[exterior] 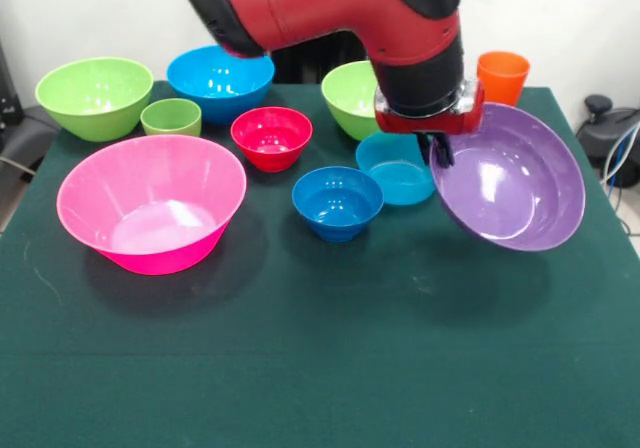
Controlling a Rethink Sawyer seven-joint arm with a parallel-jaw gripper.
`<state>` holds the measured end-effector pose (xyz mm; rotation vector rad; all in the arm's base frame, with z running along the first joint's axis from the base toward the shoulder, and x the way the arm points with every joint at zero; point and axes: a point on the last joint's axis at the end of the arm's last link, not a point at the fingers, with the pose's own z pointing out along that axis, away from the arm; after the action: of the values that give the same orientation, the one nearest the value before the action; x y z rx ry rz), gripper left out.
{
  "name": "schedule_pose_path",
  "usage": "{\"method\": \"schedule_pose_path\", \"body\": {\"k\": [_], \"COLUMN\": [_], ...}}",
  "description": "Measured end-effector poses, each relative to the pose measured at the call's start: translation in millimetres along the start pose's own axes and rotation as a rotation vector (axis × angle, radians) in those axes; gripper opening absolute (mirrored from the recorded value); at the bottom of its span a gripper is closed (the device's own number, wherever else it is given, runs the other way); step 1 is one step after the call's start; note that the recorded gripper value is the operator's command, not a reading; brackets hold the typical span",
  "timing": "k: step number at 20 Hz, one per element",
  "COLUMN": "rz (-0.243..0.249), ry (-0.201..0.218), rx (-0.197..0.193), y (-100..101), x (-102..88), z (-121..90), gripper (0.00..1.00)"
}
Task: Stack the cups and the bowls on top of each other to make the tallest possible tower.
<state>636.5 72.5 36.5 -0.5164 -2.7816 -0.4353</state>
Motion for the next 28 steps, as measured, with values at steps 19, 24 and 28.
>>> {"method": "schedule_pose_path", "body": {"k": [19, 24, 28], "rz": [-0.052, -0.106, -0.139], "ry": [0.206, 0.212, 0.204], "rx": [-0.159, -0.156, -0.148], "y": [-58.3, -64.8, -62.4], "x": [-20.2, -24.8, -28.4], "z": [31.8, 31.5, 26.9], "gripper": [0.00, 0.00, 0.00]}}
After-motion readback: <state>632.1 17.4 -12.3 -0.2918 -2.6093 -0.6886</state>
